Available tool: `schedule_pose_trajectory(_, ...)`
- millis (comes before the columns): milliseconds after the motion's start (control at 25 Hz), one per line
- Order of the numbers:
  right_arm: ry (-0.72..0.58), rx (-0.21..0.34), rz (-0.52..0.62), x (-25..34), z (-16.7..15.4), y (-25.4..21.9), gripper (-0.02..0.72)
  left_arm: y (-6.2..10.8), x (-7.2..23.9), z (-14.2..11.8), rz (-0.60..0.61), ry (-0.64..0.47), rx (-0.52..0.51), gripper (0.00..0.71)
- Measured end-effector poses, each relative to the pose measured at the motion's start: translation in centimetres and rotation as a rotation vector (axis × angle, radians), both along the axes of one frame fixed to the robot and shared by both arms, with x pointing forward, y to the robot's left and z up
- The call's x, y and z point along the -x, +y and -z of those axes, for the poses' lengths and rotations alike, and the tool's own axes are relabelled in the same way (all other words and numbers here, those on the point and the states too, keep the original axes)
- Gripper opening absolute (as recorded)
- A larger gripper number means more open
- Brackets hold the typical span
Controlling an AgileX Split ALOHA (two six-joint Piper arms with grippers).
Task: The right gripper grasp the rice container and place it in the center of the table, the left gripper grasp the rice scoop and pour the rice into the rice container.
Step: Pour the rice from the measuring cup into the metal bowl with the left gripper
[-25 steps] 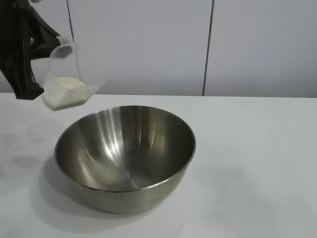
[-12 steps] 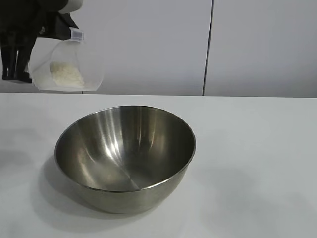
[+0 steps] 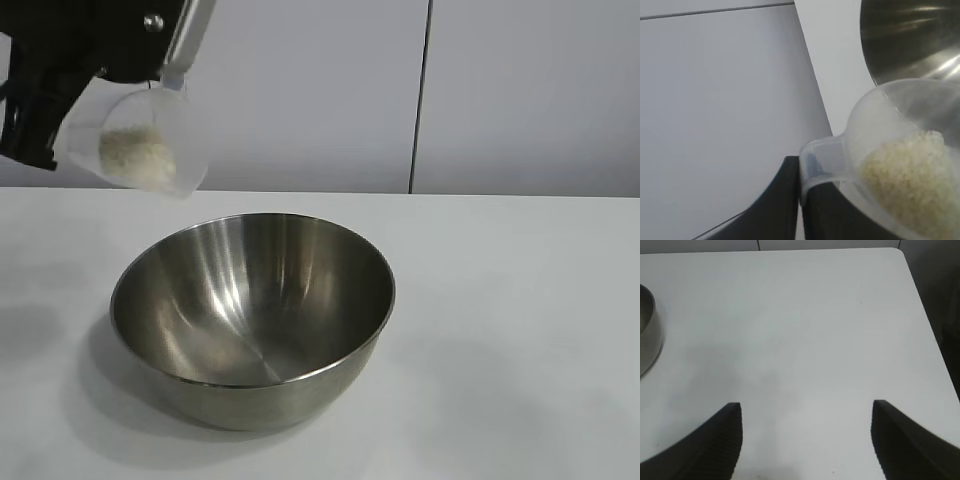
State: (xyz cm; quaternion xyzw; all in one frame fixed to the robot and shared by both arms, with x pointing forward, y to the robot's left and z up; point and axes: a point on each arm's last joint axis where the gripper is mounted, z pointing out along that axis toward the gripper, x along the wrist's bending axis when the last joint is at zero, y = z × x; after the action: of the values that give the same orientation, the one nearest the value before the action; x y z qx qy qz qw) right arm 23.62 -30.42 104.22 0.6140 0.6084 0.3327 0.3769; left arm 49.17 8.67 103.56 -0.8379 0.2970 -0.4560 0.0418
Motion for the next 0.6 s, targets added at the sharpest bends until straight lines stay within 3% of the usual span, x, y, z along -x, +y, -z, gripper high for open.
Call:
schedule_pose_trajectory(280, 0.0, -0.001, 0.0, 0.0, 0.0, 0.0, 0.495, -1.3, 0.4, 0.1, 0.046, -0.105, -0.169, 0.006)
schedule_pose_trajectory(600, 0.0, -0.001, 0.0, 0.0, 0.0, 0.0, 0.495, -0.7, 0.3, -0.4, 0.046, -0.187, -0.357, 0.006)
